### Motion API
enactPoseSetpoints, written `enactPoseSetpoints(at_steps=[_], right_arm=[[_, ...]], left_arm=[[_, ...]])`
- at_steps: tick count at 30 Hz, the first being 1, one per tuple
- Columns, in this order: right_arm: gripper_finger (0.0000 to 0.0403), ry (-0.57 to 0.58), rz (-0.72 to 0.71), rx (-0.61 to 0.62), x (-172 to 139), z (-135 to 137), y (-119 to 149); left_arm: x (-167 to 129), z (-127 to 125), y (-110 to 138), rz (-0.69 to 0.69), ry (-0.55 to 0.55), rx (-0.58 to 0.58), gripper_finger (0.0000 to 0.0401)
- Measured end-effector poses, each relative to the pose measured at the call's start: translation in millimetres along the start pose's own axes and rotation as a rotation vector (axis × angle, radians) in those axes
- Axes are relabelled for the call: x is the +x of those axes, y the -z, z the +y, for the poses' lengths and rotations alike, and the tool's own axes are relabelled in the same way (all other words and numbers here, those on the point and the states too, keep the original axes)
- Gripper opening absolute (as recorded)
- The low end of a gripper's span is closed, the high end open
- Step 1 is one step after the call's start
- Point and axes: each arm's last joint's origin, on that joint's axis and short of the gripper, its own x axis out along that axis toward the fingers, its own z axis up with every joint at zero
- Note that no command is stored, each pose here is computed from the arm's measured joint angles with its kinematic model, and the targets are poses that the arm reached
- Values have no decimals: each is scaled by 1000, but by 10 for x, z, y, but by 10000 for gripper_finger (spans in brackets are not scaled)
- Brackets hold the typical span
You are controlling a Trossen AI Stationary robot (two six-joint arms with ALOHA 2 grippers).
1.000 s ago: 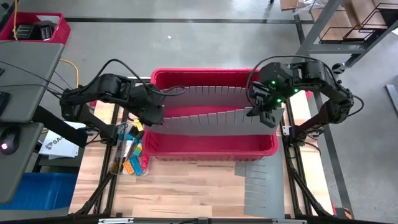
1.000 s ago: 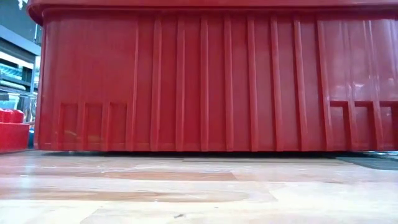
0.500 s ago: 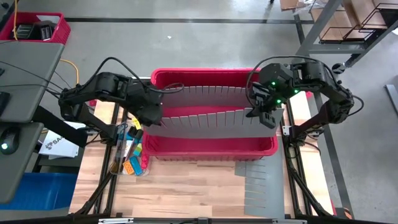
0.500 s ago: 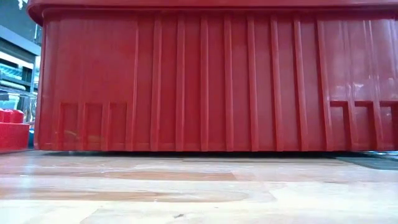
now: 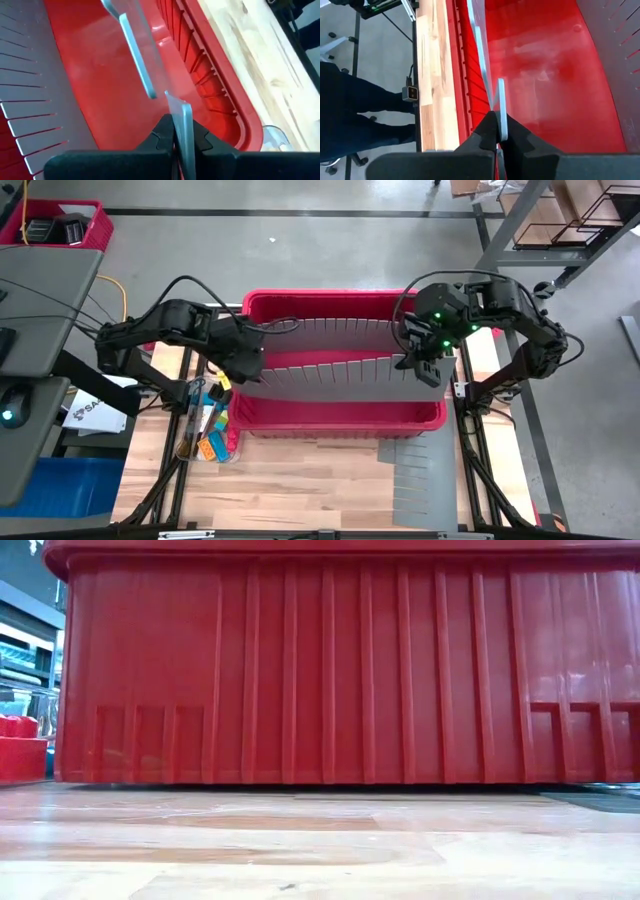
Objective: Sort Items/Unsort Items
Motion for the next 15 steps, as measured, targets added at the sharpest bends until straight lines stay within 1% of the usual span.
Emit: enactPoseSetpoints(at_steps=[3,9,15], right_arm=[[0,-5,-1,0,0,2,-2],[0,-5,-4,2,0,2,-4],[0,-3,2,7,11,0,-8]], left_arm=[[-32,-12,15,-17,9,-46,0],[-92,-55,40,-49,43,-98,0],[-93,-48,44,-41,20,-77,0]])
